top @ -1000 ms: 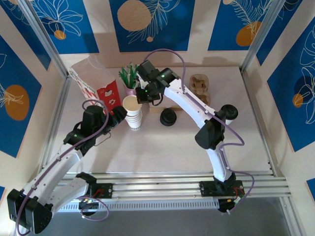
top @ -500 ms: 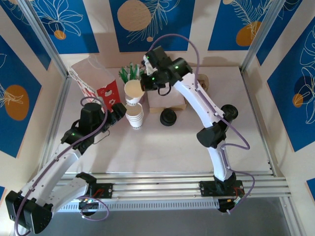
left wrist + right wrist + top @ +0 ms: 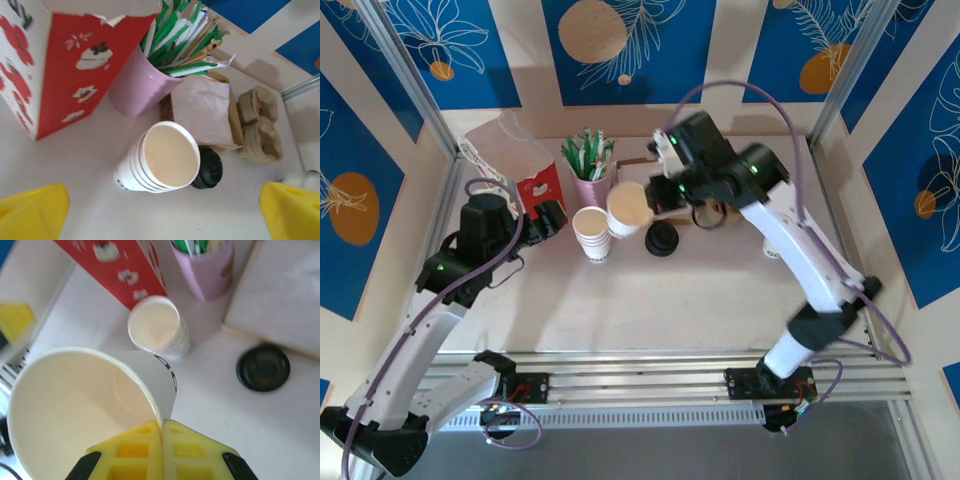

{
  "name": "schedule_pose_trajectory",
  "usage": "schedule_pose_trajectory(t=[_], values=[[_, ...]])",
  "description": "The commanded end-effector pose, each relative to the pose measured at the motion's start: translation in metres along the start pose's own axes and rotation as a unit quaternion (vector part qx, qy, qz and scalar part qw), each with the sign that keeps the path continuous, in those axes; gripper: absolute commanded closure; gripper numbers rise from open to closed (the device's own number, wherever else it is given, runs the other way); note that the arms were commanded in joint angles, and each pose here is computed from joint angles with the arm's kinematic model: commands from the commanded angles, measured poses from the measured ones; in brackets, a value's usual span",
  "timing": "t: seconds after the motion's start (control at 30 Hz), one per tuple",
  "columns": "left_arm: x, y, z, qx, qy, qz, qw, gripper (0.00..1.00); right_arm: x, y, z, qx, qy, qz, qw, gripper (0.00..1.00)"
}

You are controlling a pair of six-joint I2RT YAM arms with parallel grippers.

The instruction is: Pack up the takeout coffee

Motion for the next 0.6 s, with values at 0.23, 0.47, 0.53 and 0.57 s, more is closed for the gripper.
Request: schedule_pose_trajectory(t=[0.23, 0.47, 0.53, 0.57], values=[[0.032, 0.039, -0.015, 0.018, -0.155, 0.078, 0.985, 0.0, -0.084, -0.072, -0.126, 0.087, -0.066, -0.046, 0.993, 1.0], [0.04, 0.032, -0.034, 0.0, -0.155, 0.078, 0.985, 0.0, -0.103, -0.112, -0.141, 0.077, -0.064, -0.089, 0.991, 1.0], [0.045, 0.031, -0.039, -0.004, -0.157, 0.088, 0.984, 0.0, -0.106, -0.12, -0.14, 0.074, -0.064, -0.095, 0.991, 1.0], [0.047, 0.031, -0.041, -0.006, -0.158, 0.092, 0.983, 0.0, -0.106, -0.123, -0.14, 0.076, -0.065, -0.097, 0.99, 1.0]])
Point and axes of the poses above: each hand's point on the last joint's axis, 136 mm out from that joint toward the fingers, its own y axis back along the fingers, its own x axis along the line the jaws close on, z = x × y, the point moved 3 cm from there along y, back along the fingers, and after that the axes turned 15 degrees about -y, right-handed, at the moved point
